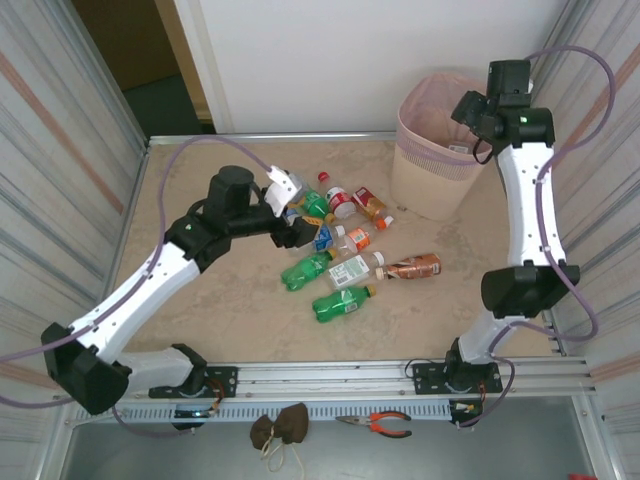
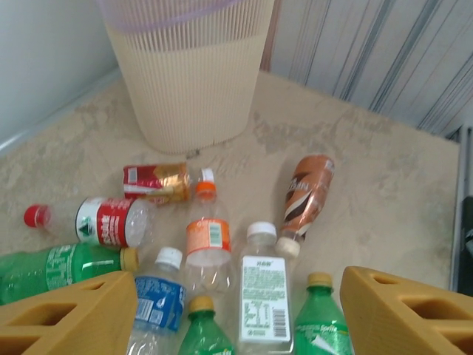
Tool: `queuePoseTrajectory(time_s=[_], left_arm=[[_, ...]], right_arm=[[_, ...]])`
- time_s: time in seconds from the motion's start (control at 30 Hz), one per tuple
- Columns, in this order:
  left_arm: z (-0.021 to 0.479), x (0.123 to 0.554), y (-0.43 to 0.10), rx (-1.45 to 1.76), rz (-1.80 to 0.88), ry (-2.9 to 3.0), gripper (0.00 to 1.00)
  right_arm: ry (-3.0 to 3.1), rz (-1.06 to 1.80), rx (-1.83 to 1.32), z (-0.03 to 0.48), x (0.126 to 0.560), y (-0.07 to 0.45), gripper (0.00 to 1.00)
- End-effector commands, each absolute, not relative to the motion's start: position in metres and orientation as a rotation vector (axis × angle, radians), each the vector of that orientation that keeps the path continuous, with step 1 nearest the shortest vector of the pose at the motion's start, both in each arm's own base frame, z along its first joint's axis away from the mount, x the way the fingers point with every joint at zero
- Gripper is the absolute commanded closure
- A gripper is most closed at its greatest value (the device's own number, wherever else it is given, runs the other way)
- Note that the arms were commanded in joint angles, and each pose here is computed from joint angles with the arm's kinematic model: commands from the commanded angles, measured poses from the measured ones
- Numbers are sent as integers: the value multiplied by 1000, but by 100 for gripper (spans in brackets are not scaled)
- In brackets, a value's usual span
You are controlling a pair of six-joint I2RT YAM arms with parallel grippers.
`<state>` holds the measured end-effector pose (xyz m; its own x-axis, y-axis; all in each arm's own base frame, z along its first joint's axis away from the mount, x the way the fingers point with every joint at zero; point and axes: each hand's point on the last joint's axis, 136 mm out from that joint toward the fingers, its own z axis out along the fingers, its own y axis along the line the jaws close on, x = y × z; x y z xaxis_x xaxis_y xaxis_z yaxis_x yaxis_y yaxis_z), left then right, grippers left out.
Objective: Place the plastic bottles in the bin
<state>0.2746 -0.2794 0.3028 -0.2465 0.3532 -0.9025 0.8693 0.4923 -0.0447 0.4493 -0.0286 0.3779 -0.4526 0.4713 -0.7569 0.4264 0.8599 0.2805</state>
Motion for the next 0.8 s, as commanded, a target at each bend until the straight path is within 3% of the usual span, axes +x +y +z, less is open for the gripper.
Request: queuePoseTrajectory(time_s=[0.0, 0.53, 0.77], left_arm=[[279, 280, -273, 1102, -594, 1922, 28], [131, 263, -240, 1451, -158, 2466, 28], [90, 249, -232, 1455, -18, 2710, 24]], right_arm=[[2056, 66, 609, 393, 434, -27, 24], [2099, 62, 597, 358, 400, -26, 24], [2109, 70, 594, 352, 400, -25, 25]])
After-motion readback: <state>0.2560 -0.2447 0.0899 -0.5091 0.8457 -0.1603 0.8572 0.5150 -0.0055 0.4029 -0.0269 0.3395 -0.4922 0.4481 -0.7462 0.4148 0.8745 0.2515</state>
